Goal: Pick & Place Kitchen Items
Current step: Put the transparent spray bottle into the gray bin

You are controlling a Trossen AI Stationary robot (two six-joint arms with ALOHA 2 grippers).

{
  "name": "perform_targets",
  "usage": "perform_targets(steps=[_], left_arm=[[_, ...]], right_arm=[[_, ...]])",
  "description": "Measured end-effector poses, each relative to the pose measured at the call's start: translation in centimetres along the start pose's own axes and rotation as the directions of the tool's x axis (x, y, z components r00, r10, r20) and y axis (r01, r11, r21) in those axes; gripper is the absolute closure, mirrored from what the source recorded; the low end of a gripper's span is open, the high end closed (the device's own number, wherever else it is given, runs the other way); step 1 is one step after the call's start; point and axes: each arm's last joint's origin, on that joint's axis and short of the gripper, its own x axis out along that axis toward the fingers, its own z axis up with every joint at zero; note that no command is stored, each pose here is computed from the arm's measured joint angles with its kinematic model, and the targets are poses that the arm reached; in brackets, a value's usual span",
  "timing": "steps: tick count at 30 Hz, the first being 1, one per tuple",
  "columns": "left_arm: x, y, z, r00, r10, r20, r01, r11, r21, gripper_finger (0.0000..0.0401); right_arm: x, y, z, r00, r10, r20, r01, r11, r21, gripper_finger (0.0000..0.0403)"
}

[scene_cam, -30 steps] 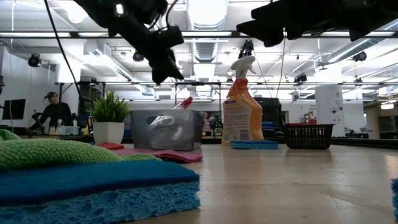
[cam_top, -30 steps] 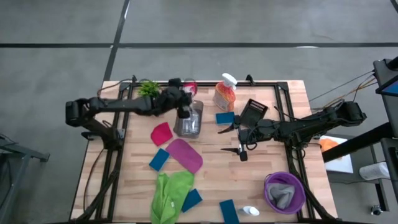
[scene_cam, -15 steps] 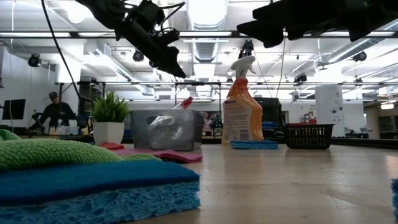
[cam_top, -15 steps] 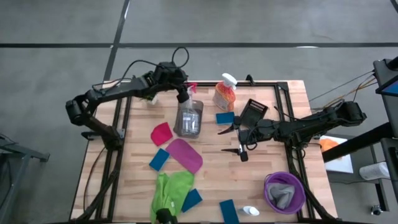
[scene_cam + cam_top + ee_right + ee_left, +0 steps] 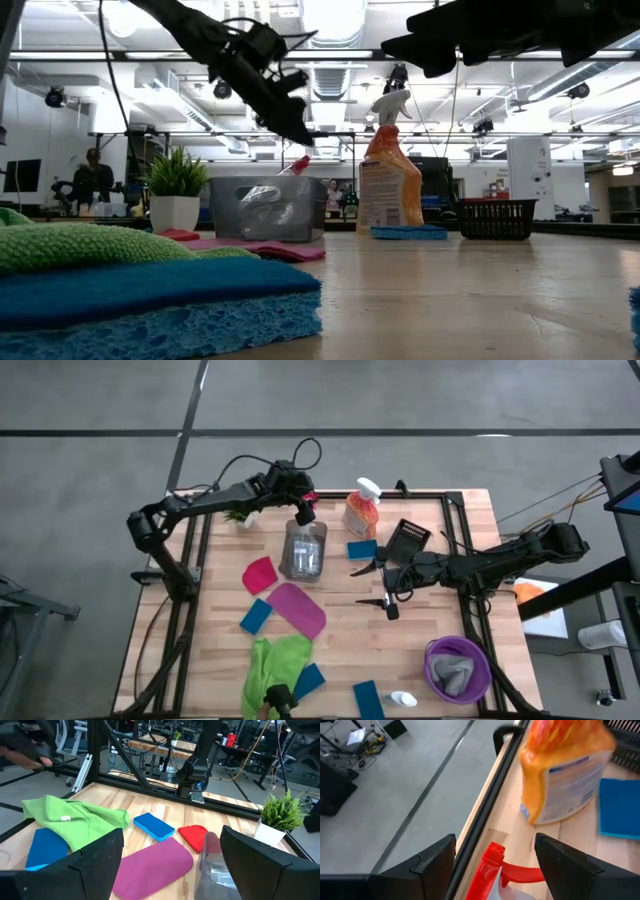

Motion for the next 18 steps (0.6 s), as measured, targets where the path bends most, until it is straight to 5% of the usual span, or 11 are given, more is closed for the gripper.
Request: perform_targets(steps=[11,18], left_arm=[[1.3,1.0,-1.3,0.997,0.044,-0.064,-0.041,0.998,0.039,0.0127],[1.3,0.8,-1.2,0.999,-0.031,-0.037,0.035,0.995,0.096,0.0148]], right_arm=[[0.0,0.0,0.0,1.0,-0.001,-0.001,0.001,1.0,0.0,0.0078],[0.0,0.0,0.0,1.0,-0.001,-0.001,0.001,1.0,0.0,0.0078]])
